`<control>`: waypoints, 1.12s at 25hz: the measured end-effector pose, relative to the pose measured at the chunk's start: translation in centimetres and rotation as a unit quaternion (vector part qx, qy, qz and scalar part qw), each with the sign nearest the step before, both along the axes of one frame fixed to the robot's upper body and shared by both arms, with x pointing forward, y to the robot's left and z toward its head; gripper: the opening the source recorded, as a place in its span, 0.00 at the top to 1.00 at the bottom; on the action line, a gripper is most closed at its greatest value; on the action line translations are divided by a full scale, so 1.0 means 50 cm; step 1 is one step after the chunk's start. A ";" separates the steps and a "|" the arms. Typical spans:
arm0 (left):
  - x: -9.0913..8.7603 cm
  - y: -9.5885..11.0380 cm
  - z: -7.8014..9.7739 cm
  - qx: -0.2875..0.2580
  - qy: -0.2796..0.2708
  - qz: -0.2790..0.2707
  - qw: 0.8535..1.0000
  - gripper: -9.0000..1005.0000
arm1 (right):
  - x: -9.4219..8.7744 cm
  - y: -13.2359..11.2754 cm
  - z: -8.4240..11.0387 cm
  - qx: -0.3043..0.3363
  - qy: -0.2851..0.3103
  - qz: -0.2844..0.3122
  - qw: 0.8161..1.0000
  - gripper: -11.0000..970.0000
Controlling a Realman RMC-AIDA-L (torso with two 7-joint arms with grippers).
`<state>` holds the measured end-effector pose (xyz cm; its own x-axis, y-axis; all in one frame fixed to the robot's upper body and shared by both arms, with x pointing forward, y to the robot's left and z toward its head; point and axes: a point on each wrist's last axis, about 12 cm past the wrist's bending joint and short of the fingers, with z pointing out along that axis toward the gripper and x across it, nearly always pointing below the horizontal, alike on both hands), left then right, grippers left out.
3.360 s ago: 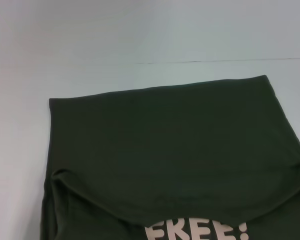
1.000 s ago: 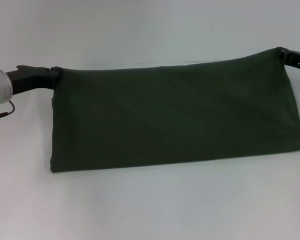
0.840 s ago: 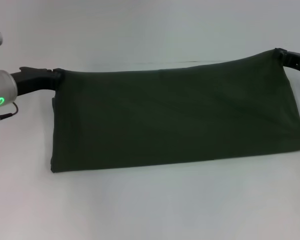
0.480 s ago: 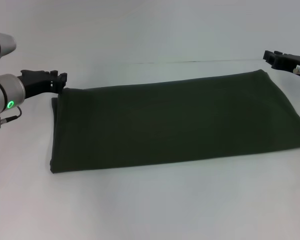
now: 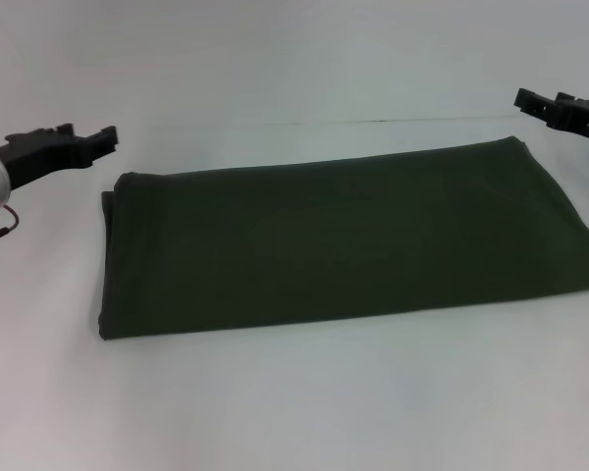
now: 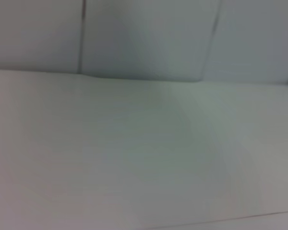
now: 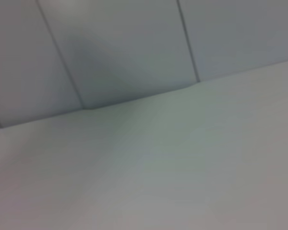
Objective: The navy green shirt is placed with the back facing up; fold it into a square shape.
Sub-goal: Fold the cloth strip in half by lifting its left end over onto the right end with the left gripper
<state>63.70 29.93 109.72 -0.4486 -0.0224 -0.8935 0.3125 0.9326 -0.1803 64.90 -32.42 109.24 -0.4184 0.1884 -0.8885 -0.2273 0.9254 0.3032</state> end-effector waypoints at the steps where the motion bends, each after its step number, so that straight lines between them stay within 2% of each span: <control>1: -0.008 0.003 0.004 -0.021 0.002 -0.013 1.000 0.54 | -0.007 -0.001 0.000 0.010 -0.003 0.012 1.000 0.37; 5: -0.052 0.007 0.013 -0.105 0.007 -0.069 0.992 0.35 | -0.046 -0.007 0.002 0.050 -0.017 0.059 0.997 0.32; 8: -0.085 0.008 0.015 -0.148 0.022 -0.100 0.984 0.34 | -0.079 -0.013 0.001 0.080 -0.022 0.087 0.993 0.28; 14: -0.138 0.012 0.008 -0.208 0.055 -0.137 0.967 0.33 | -0.134 -0.019 -0.007 0.124 -0.016 0.135 0.983 0.28; 16: -0.151 0.010 0.007 -0.217 0.062 -0.153 0.962 0.33 | -0.145 -0.017 -0.011 0.128 -0.012 0.149 0.980 0.23; 20: -0.168 0.007 -0.001 -0.221 0.079 -0.169 0.957 0.26 | -0.162 -0.004 -0.021 0.126 0.010 0.184 0.975 0.14; 25: -0.184 0.004 -0.016 -0.231 0.111 -0.167 0.952 0.17 | -0.175 -0.007 -0.031 0.124 0.017 0.188 0.974 0.05; 28: -0.194 0.002 -0.017 -0.250 0.146 -0.169 0.942 0.13 | -0.174 -0.013 -0.026 0.122 0.015 0.186 0.975 0.05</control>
